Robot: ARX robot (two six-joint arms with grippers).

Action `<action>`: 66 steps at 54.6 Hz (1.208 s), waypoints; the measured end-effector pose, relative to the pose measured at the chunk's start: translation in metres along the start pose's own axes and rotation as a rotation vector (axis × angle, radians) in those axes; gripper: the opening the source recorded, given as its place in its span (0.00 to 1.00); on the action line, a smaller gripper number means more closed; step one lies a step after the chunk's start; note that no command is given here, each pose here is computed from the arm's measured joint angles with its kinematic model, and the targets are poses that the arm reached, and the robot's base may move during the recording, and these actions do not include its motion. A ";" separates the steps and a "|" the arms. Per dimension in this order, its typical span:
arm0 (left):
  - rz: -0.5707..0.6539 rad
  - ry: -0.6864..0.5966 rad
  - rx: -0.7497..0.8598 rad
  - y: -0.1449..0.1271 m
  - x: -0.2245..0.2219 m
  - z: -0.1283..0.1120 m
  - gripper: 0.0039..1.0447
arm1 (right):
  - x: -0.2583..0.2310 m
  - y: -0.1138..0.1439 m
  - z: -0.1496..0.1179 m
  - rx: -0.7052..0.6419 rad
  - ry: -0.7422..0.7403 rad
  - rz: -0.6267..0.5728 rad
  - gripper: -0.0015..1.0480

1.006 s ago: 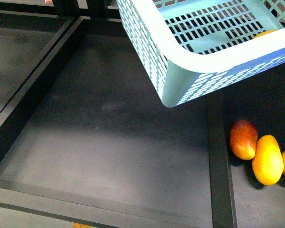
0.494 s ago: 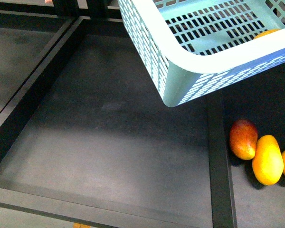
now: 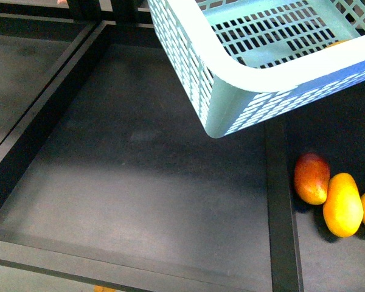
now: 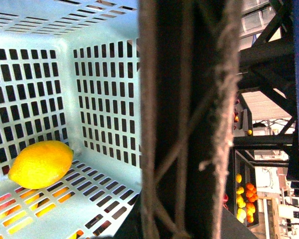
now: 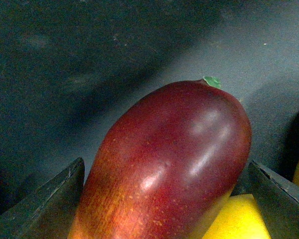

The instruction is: Pick lemon and mango into basket

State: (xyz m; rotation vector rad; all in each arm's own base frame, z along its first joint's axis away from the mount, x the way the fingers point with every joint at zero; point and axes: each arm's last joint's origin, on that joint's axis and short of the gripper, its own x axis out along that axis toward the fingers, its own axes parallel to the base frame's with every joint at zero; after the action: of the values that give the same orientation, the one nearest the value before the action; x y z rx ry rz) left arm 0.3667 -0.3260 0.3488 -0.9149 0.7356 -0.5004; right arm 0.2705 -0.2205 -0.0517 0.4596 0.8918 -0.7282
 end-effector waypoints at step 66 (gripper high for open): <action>-0.001 0.002 0.000 0.000 0.000 0.000 0.04 | -0.304 0.021 0.067 -0.282 -0.637 0.496 0.62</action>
State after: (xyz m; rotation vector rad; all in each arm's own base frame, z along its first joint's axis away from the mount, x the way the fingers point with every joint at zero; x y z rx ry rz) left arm 0.3667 -0.3261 0.3488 -0.9146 0.7369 -0.5024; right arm 0.1945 -0.1341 0.2387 0.1603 0.2490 -0.2496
